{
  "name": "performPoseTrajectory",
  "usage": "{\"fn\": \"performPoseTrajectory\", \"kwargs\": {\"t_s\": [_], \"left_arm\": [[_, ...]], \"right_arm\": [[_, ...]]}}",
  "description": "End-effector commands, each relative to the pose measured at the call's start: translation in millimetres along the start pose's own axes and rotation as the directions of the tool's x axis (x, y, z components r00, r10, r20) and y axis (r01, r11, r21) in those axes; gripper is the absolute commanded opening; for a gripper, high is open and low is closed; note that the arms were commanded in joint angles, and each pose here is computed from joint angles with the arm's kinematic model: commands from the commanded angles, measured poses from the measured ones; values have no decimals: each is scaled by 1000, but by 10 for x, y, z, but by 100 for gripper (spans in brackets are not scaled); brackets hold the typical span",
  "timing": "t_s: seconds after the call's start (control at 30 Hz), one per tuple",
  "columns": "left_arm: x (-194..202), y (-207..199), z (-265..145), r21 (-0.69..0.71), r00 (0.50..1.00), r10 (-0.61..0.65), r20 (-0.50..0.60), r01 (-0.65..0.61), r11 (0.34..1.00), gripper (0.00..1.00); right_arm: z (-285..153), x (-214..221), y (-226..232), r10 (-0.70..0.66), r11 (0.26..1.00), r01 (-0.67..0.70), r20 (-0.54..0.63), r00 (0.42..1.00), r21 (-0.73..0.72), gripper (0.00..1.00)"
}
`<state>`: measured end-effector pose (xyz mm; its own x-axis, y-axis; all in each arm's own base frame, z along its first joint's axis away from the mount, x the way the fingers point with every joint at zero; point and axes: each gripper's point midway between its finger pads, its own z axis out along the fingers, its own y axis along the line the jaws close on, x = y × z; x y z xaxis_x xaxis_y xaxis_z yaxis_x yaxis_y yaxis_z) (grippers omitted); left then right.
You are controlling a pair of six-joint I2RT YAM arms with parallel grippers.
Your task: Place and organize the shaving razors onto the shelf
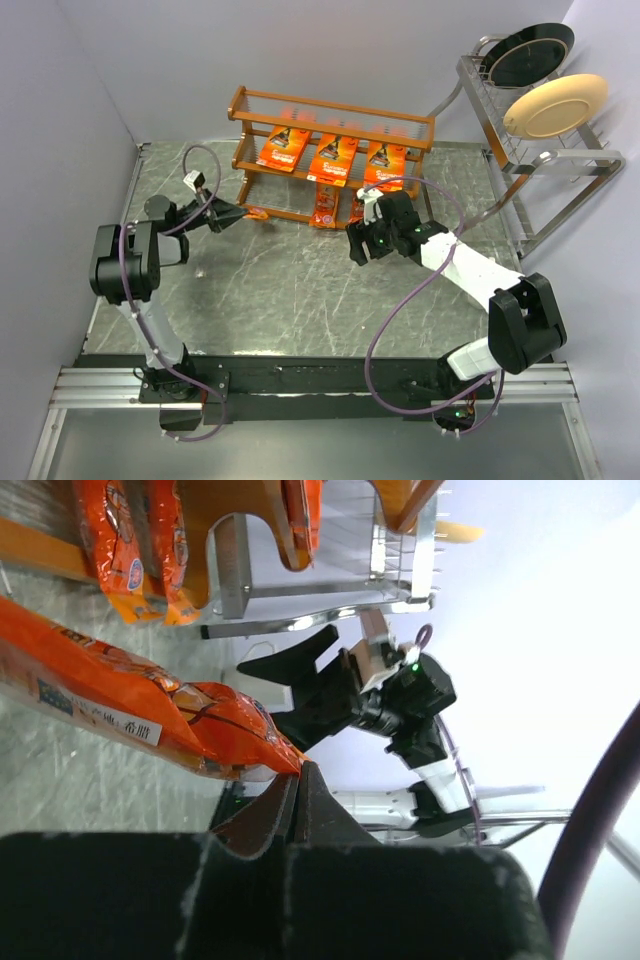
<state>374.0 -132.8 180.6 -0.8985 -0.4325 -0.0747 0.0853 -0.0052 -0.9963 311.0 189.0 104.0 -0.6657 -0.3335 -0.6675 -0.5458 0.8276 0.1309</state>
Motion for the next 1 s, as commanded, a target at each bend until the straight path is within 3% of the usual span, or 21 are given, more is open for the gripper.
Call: {"fn": "performPoseTrajectory", "kwargs": {"t_s": [0.0,0.07,0.37,0.5,0.7,0.97], "left_arm": [[108,-456,137,208,916,401,-22,-388,898,1],[94,-387,215,214,925,379,-31,-365,906,1],[32,-857,286,281,904,426,43,-420,863,1],[2,-1027,370,310,871,489,43,-477,822,1],[-29,-763,393,273,895,445,26,-435,858,1],[56,-101,344,145,924,381,-7,-377,915,1]], "right_arm": [[-55,-85,-16,-34,999,33,42,999,14,81],[-36,-65,-15,-30,999,29,36,999,13,81],[-11,-28,-17,-23,1000,22,32,999,12,82],[29,-21,-8,-14,1000,14,23,1000,2,82],[42,-75,-6,-12,1000,12,37,999,1,82],[4,-45,-13,-12,1000,12,41,999,9,82]]}}
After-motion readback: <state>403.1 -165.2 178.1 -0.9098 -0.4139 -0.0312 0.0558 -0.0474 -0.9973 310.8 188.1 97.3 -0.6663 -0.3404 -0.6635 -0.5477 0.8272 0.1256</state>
